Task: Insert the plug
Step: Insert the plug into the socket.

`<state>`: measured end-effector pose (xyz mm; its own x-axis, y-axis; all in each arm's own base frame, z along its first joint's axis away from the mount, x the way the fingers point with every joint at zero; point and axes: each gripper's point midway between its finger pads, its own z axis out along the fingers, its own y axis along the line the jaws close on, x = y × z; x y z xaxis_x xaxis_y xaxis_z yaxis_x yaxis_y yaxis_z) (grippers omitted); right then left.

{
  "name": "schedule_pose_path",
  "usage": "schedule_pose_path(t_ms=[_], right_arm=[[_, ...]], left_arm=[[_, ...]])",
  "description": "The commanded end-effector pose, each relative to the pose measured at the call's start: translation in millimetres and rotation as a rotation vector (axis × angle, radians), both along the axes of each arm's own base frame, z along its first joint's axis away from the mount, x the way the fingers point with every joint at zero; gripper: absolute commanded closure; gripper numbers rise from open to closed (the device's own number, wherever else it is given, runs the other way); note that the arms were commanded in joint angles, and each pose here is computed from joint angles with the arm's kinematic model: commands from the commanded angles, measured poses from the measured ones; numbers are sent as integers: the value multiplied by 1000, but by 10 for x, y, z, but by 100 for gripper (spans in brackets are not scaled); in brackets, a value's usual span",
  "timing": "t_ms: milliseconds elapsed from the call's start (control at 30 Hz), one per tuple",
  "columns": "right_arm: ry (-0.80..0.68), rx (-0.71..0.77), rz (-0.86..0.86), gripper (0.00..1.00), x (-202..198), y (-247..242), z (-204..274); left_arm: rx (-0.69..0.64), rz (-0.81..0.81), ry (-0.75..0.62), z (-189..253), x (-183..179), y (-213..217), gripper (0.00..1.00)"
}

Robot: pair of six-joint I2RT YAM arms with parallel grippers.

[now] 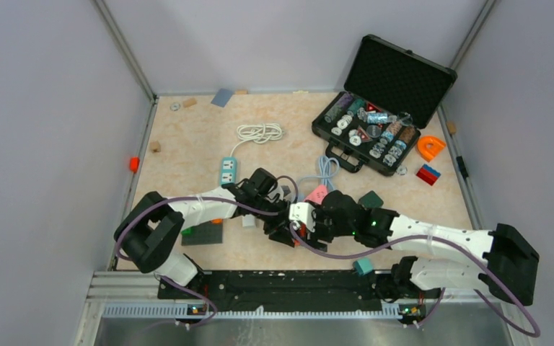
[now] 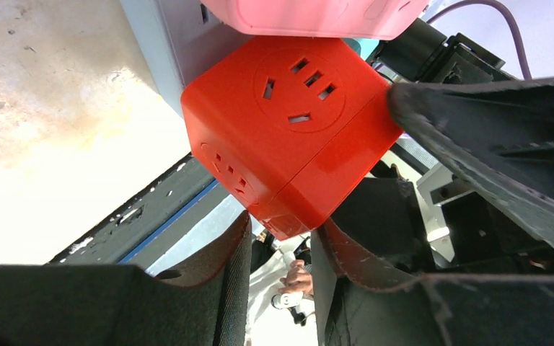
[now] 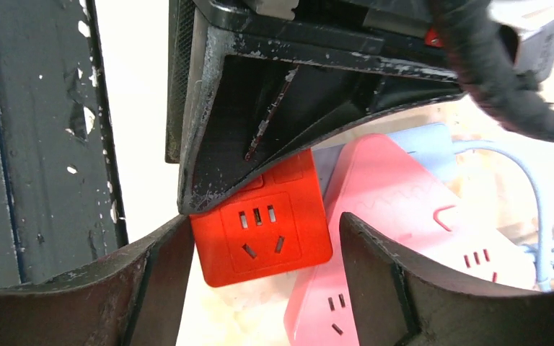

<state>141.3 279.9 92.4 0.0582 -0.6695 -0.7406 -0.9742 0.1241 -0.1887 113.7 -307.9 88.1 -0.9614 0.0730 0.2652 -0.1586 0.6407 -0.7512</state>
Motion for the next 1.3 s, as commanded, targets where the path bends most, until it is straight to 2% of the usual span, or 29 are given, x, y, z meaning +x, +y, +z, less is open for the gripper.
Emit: schedule_pose_path(t_ms=[0,133,300,433,533,600,733,833,967,1100,1267], right_arm=[[-66,132,-71,29,157,108,527],[-80,177,-127,26,223,91,713],[-57,278,-246,18,374,11,975],[2,345,-393,9,568,-142,1126],[29,363,-490,4,693,-259,1172],[29,367,-590,2,798,-363,1185],[53,368,-768,1,918,-524,1200],[100,358,-801,1,881,-556,1242],[250,355,-741,1,658,-451,1271],[490,275,-765,2,413,-447,1076],[853,192,-681,28,92,-341,806]], left_arm=[[320,68,-80,-685,127,391,91],[322,76,-111,-643,185,383,90],[288,108,-220,-433,358,334,83],[238,142,-366,-94,569,282,67],[206,191,-472,193,724,270,43],[180,224,-535,391,811,264,32],[124,285,-640,717,917,285,20],[92,327,-705,906,949,340,14],[55,357,-757,1034,927,410,8],[51,359,-754,987,861,460,9],[16,284,-672,838,695,373,15]])
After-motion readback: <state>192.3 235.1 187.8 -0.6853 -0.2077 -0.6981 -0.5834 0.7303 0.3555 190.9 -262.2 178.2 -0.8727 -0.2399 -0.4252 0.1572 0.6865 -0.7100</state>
